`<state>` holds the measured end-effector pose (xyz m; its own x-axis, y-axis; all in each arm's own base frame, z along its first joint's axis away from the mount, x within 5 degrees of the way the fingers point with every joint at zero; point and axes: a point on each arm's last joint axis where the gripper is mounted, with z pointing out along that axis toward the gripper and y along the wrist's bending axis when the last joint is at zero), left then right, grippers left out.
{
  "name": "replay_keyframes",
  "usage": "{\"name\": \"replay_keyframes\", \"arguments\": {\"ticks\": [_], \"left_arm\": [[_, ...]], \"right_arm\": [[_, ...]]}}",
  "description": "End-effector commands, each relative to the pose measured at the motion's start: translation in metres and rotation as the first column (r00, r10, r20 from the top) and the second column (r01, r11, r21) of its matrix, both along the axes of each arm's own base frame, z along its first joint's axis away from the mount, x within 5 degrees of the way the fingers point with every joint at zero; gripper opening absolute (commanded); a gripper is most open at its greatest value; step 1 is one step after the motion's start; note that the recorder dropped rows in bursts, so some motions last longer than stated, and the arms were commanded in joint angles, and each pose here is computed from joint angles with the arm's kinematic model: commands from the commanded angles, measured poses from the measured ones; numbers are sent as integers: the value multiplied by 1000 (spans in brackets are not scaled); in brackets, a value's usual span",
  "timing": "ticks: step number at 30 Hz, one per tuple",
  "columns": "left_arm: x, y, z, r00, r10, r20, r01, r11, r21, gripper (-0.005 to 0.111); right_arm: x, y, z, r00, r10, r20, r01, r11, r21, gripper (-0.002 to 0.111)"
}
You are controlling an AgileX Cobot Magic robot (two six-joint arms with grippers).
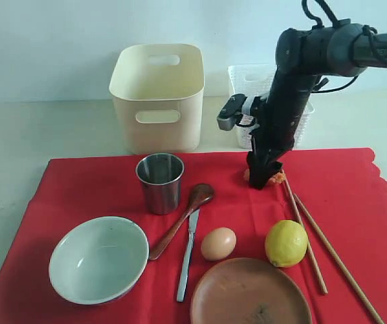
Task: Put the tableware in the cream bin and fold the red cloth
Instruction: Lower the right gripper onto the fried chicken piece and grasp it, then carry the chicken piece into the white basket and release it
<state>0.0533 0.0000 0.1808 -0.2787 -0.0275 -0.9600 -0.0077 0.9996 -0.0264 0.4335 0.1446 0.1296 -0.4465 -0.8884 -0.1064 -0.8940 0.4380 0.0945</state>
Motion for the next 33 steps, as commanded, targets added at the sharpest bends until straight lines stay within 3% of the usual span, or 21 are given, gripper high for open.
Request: {"name": "replay_keyframes", "arguments": {"ticks": [1, 2, 3, 7, 9, 16, 22, 28, 33], "left_arm": [[0, 0, 1, 1000, 0, 17, 0, 1000, 4, 0], [0, 0, 1, 1000, 0, 17, 0, 1000, 4, 0], [0, 0, 1, 1000, 0, 17, 0, 1000, 4, 0], [0, 0, 1, 1000, 0, 17, 0, 1000, 4, 0], [0, 0, 1, 1000, 0, 17, 0, 1000, 4, 0], [0, 0, 1, 1000, 0, 17, 0, 1000, 4, 0], [0, 0, 1, 1000, 0, 17, 0, 1000, 4, 0], [0, 0, 1, 1000, 0, 17, 0, 1000, 4, 0], [0, 0, 1, 1000, 0, 17, 0, 1000, 4, 0]], "right_arm": [[0, 6, -16, 999, 42, -6, -42, 998, -45, 55], [0, 6, -17, 999, 33, -8, -33, 998, -46, 51], [0, 5, -19, 1000, 18, -11, -18, 998, -61, 39], [1, 0, -19, 1000, -20, 2, 20, 994, -112, 8], [1, 0, -13, 999, -30, 14, 32, 993, -112, 0], [3, 3, 20, 993, -61, 105, 67, 996, -52, 0], [7, 10, 60, 960, -126, 248, 108, 990, 86, 0], [21, 10, 110, 822, -316, 474, 192, 937, 291, 0], [44, -26, 119, 646, -607, 463, 397, 785, 475, 0]]}}
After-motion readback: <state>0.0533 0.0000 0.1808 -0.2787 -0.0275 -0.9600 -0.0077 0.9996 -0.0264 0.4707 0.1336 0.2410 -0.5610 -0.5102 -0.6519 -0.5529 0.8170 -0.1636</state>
